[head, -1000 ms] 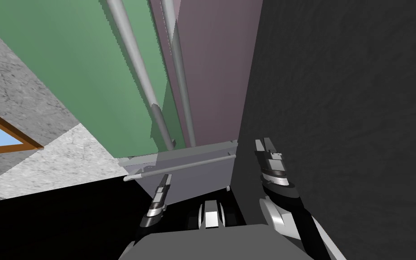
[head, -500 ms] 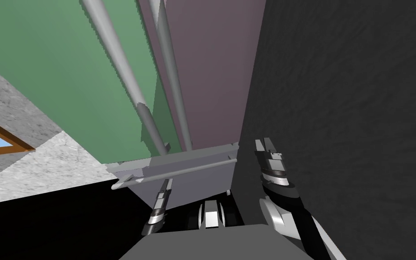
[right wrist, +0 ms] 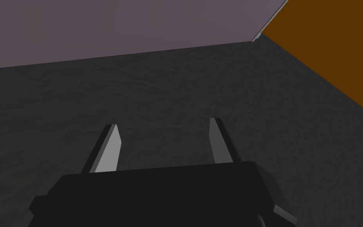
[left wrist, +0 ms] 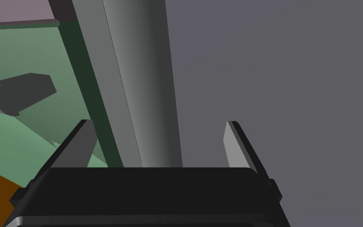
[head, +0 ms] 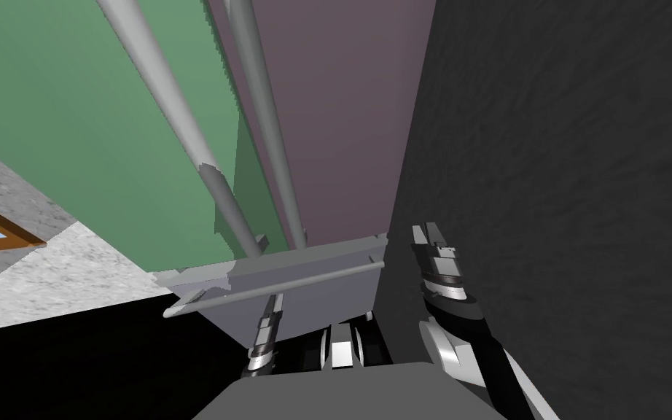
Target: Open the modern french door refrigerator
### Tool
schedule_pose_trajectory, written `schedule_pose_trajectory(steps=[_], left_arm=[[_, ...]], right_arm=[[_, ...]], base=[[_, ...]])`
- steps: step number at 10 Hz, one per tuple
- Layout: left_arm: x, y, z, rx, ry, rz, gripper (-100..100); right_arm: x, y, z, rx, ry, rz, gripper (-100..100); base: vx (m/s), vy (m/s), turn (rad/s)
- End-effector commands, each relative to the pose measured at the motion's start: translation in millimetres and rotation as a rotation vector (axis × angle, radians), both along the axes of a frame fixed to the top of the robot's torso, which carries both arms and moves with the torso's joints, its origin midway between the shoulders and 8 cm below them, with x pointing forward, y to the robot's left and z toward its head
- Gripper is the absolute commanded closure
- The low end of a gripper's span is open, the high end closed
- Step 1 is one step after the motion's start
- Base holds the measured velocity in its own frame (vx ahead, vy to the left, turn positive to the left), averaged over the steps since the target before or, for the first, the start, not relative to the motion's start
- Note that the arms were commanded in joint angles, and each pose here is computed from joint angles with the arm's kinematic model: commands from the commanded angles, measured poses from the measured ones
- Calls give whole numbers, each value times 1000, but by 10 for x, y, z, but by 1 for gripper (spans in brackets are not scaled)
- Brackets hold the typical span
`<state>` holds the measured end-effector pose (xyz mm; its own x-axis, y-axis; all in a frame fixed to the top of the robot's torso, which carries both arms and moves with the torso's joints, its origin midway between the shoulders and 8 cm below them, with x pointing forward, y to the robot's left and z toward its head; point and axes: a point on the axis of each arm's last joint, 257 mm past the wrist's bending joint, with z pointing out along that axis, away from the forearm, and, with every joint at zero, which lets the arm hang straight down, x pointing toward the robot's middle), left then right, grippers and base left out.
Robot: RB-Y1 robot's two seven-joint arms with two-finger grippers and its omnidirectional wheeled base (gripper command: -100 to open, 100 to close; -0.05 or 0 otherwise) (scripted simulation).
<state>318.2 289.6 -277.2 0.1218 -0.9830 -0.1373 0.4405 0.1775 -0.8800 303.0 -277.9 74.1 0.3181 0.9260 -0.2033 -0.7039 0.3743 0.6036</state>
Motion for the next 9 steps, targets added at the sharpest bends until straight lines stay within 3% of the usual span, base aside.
schedule_pose_trajectory(steps=[1, 2, 6, 8, 9], left_arm=[[-24, -127, -52, -53, -3, 17, -100], [-22, -85, -41, -41, -2, 13, -100], [396, -5, -51, -49, -6, 51, -100], [508, 32, -74, -49, 3, 67, -100], [558, 15, -26, -50, -10, 62, -100]], right_arm=[[0, 0, 0, 0, 0, 0, 0], [0, 0, 0, 0, 0, 0, 0], [1, 0, 0, 0, 0, 0, 0], [0, 0, 0, 0, 0, 0, 0], [0, 0, 0, 0, 0, 0, 0]], base=[[27, -9, 2], [12, -6, 0], [-99, 21, -83], [-73, 11, -65], [-68, 11, -41]])
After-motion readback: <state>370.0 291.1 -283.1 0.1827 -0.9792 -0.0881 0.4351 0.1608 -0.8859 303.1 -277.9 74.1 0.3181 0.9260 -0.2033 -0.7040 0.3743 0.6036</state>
